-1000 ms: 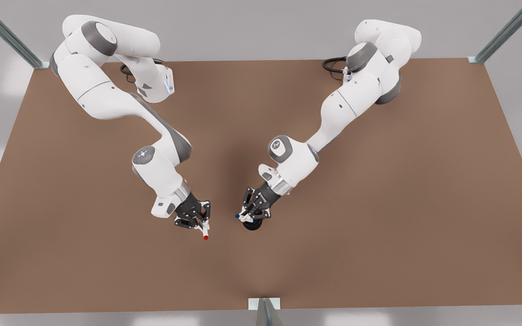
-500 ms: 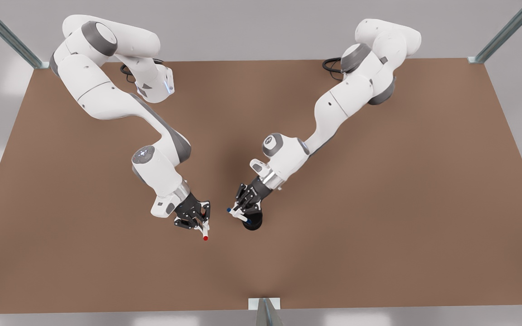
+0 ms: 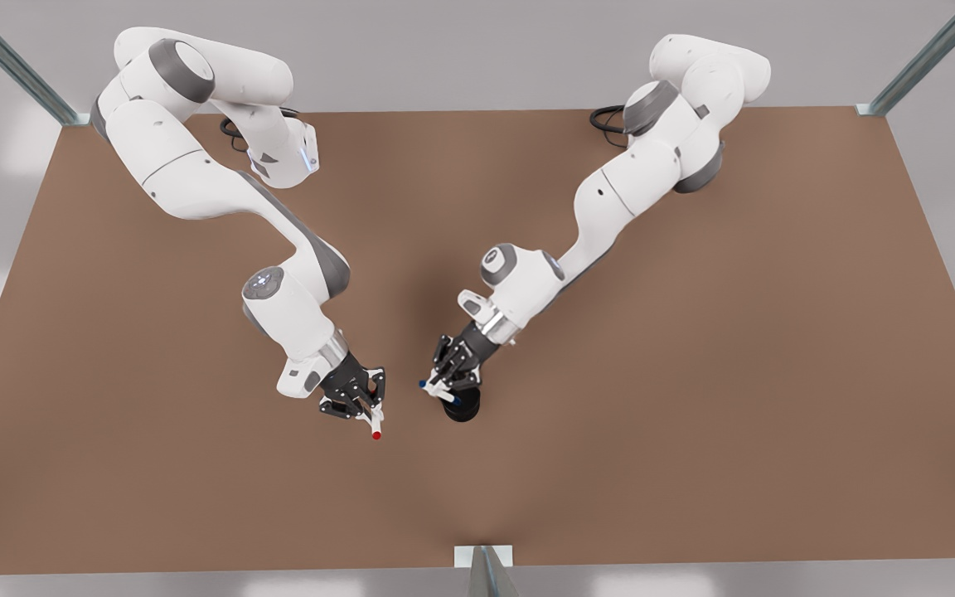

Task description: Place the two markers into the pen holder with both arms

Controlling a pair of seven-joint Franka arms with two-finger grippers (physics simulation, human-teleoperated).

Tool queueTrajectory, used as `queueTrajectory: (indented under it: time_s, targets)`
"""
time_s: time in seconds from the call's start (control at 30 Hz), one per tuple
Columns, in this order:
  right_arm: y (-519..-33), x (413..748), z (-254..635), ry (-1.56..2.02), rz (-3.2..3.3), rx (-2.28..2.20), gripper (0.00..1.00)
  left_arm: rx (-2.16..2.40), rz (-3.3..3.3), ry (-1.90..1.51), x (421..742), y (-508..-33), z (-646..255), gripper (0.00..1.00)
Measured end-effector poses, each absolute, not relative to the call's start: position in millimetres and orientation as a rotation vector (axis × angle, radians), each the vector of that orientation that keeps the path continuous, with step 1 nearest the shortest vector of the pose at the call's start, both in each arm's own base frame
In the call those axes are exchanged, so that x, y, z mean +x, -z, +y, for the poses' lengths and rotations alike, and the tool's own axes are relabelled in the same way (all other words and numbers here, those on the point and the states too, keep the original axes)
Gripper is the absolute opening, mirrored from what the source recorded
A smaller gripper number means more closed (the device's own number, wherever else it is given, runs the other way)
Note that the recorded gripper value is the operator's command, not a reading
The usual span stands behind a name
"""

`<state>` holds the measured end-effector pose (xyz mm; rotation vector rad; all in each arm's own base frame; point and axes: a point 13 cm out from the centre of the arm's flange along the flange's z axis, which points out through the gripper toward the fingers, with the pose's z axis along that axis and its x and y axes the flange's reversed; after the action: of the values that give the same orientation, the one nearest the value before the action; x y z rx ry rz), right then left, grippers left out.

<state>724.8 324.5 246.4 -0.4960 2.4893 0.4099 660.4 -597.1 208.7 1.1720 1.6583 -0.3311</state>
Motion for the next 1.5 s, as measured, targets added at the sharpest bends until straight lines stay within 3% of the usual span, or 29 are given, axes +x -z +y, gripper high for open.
queueTrajectory:
  time_s: [0.03,0.07,0.1,0.3,0.4,0.47,0.5,0.6,0.67,0.77,0.8,0.87,0.97,1.03,1.5]
  targets:
    - [-246,725,324,-0.408,2.489,-0.497,0.21,1.170,1.663,0.335,658,-207,-598,0.21]
    - [-246,725,324,-0.407,2.489,-0.498,0.21,1.168,1.668,0.338,656,-204,-598,0.31]
    - [-246,725,324,-0.406,2.488,-0.499,0.21,1.167,1.675,0.343,654,-201,-598,1.00]
    - [-244,723,324,-0.403,2.491,-0.504,0.21,1.126,1.711,0.359,663,-205,-584,1.00]
    - [-245,717,337,-0.413,2.487,-0.525,0.21,1.012,1.748,0.429,738,-294,-494,1.00]
    - [-254,701,369,-0.439,2.470,-0.578,0.21,1.039,1.776,0.402,794,-378,-377,1.00]
    - [-262,687,388,-0.460,2.458,-0.612,0.21,1.123,1.785,0.360,805,-415,-329,1.00]
    - [-256,632,433,-0.523,2.447,-0.702,0.21,1.394,1.983,0.139,793,-466,-196,1.00]
    - [-257,613,461,-0.569,2.419,-0.727,0.21,1.481,2.198,-0.043,758,-483,-138,1.00]
    - [-266,611,501,-0.591,2.357,-0.740,0.21,1.287,2.613,-0.285,694,-500,-48,1.00]
    - [-271,612,515,-0.611,2.338,-0.734,0.21,1.204,2.713,-0.293,665,-502,-34,1.00]
    - [-278,627,528,-0.645,2.311,-0.692,0.21,1.067,2.840,-0.233,638,-497,-21,1.00]
    - [-277,671,514,-0.624,2.277,-0.622,0.21,0.928,2.967,-0.159,626,-478,-18,1.00]
    - [-252,682,511,-0.641,2.286,-0.594,0.21,0.853,3.018,-0.129,620,-472,-21,1.00]
    - [-212,691,486,-0.538,2.181,-0.738,0.21,0.461,3.173,-0.087,615,-445,-16,1.00]
